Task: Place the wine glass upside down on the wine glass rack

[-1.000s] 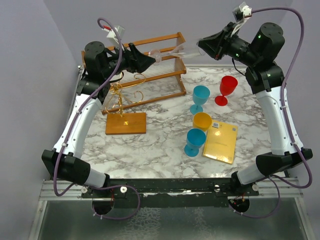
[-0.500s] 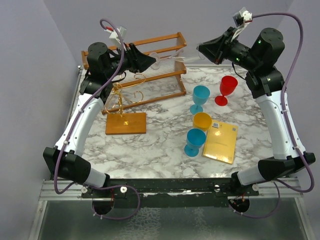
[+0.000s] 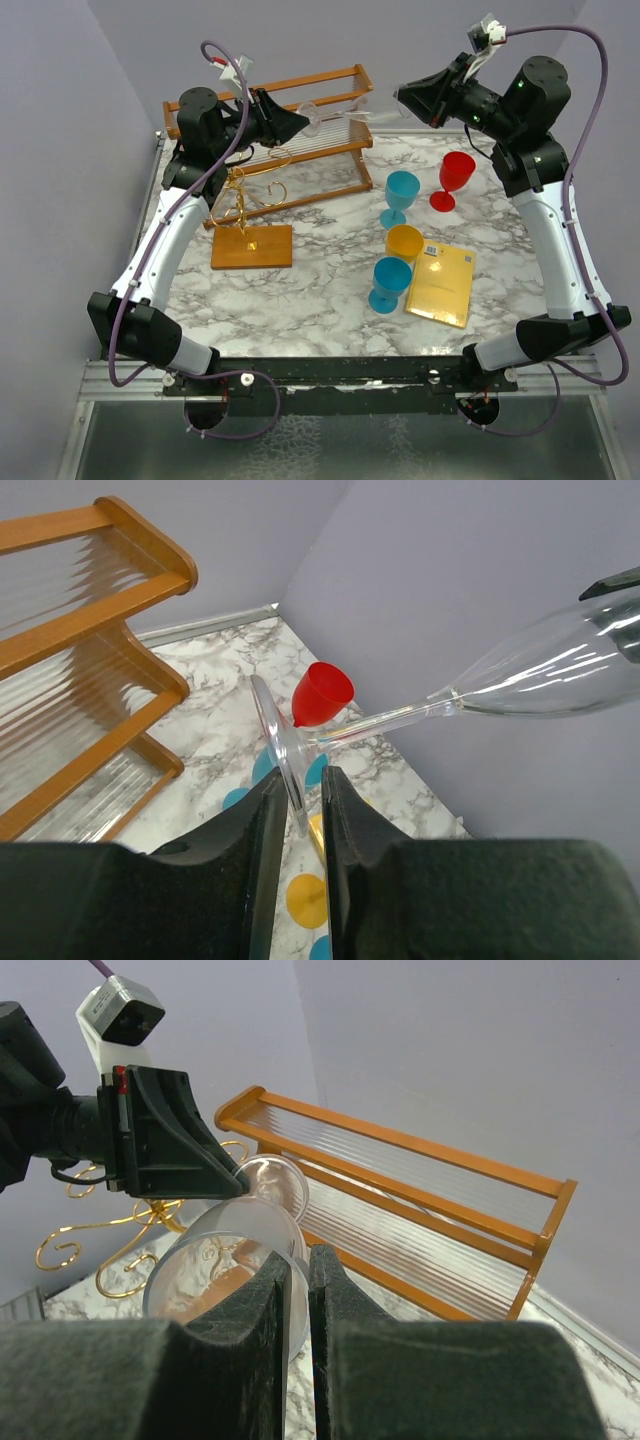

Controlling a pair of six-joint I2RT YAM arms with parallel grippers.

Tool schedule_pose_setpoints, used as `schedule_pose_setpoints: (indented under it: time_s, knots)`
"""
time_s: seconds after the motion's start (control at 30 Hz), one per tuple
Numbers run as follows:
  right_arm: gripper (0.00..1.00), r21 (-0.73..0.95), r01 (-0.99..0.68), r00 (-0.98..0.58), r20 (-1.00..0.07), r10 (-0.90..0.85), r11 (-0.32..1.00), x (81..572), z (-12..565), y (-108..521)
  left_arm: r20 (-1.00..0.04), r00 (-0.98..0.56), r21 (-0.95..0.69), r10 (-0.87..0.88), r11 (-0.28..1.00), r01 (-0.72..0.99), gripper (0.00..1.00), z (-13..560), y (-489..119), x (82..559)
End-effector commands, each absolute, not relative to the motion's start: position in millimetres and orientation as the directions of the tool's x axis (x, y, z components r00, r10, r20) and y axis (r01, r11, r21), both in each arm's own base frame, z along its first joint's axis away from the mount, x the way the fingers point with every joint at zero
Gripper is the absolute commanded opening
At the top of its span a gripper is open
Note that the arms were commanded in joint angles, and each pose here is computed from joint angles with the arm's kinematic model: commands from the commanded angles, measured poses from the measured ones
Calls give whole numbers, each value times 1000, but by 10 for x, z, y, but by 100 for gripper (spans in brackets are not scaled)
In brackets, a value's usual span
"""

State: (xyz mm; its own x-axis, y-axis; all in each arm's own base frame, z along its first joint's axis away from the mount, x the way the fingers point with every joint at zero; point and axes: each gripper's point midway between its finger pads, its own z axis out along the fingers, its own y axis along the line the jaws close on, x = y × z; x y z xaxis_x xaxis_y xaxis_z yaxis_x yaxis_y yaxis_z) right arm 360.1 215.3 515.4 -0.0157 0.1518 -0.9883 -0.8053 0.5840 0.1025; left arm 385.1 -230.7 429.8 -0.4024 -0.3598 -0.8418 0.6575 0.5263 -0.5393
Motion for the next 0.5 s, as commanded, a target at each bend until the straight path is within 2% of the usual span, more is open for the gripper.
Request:
schedule_pose_setpoints:
  time_s: [0.0, 0.27, 0.4, 0.47]
  knots:
    - [1, 63, -815, 48, -983, 176, 576, 3498, 5336, 2153, -838, -398, -542, -373, 497, 677, 20, 4373, -2361, 3830]
    - [1, 52, -828, 50, -985, 166, 558, 3453, 5265, 2171, -843, -378, -533, -383, 498, 685, 0, 4438, -2356, 3835]
    - [1, 34, -815, 64, -987, 148, 579, 3449, 5201, 2132, -859, -331, -501, -390, 509, 700, 0, 4497, -2321, 3828]
    - [5, 21, -801, 77, -987, 138, 598, 3442, 5192, 2092, -868, -315, -484, -384, 516, 706, 0, 4512, -2310, 3820]
